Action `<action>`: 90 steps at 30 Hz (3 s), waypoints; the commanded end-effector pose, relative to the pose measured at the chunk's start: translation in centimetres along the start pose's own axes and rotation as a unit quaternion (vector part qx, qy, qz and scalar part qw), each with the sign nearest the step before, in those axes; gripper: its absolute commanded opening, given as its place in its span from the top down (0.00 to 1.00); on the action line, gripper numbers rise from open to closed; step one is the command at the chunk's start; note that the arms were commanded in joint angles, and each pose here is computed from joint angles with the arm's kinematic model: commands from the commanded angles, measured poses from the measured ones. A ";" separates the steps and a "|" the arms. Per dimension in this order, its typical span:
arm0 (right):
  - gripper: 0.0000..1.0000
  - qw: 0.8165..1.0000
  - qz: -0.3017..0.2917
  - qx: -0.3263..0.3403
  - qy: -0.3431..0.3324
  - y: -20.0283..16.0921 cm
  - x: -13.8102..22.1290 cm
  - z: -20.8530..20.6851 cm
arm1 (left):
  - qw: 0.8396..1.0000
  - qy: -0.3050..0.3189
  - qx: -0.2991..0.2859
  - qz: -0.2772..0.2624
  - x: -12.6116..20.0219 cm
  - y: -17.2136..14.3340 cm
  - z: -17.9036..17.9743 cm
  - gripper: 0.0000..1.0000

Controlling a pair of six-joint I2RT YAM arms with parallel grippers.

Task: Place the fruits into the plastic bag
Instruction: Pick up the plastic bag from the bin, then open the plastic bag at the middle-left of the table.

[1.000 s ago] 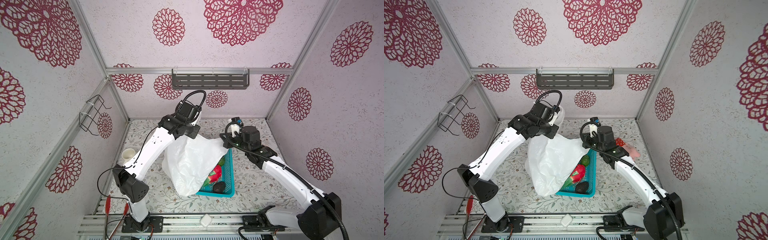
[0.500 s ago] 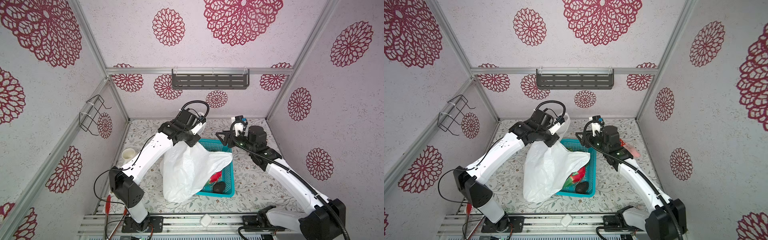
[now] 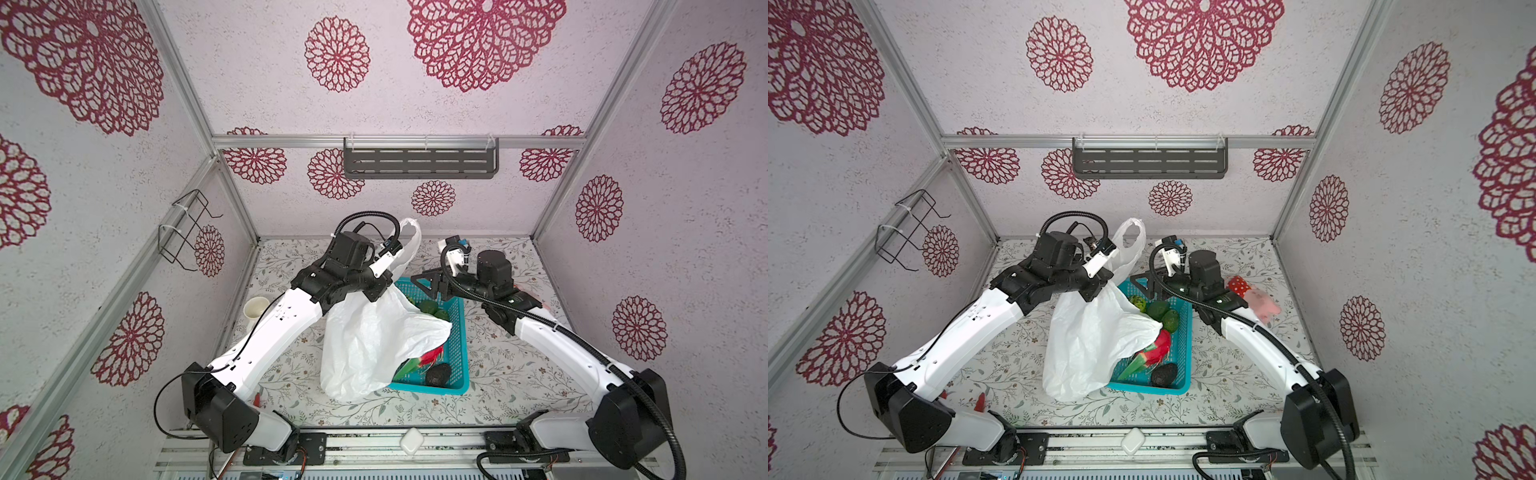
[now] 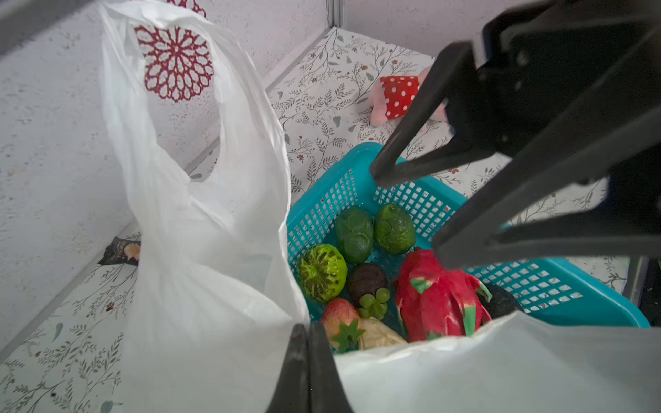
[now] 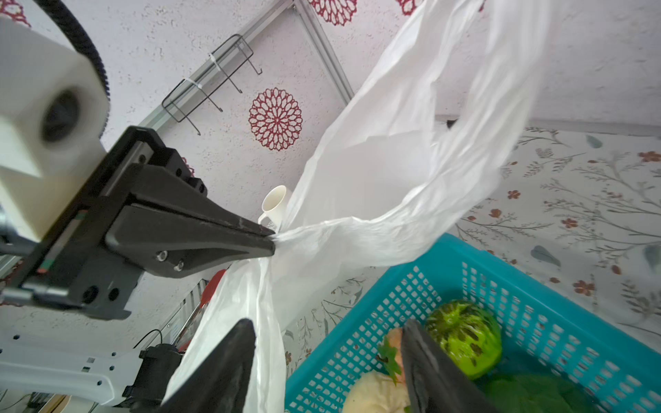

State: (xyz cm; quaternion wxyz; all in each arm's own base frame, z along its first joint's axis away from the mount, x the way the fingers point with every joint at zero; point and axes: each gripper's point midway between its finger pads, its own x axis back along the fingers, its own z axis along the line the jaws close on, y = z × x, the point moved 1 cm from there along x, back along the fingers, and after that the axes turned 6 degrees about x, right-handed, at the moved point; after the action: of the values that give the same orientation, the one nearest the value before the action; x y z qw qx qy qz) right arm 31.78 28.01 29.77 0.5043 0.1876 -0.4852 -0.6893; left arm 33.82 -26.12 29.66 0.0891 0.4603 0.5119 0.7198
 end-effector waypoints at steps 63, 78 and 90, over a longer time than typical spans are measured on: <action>0.35 0.976 -0.165 -0.102 -0.103 5.2 -1.7 -4.5 | 0.992 -0.035 0.019 -0.119 0.0 0.2 -3.5 1.00; 0.73 0.970 -0.155 -0.155 -0.109 3.4 -3.5 -6.5 | 0.991 -0.024 0.030 -0.127 -0.2 0.4 -3.2 1.00; 1.00 0.976 -0.165 -0.108 -0.095 4.5 -2.1 -4.8 | 0.962 -0.076 0.228 -0.129 1.6 2.9 -1.0 0.02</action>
State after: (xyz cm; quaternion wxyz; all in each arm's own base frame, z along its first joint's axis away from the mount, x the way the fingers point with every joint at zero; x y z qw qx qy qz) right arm 39.32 28.06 27.63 0.3732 0.0946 -0.4009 -0.8313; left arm 32.72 -27.59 30.57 0.1285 0.4435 0.6644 0.5877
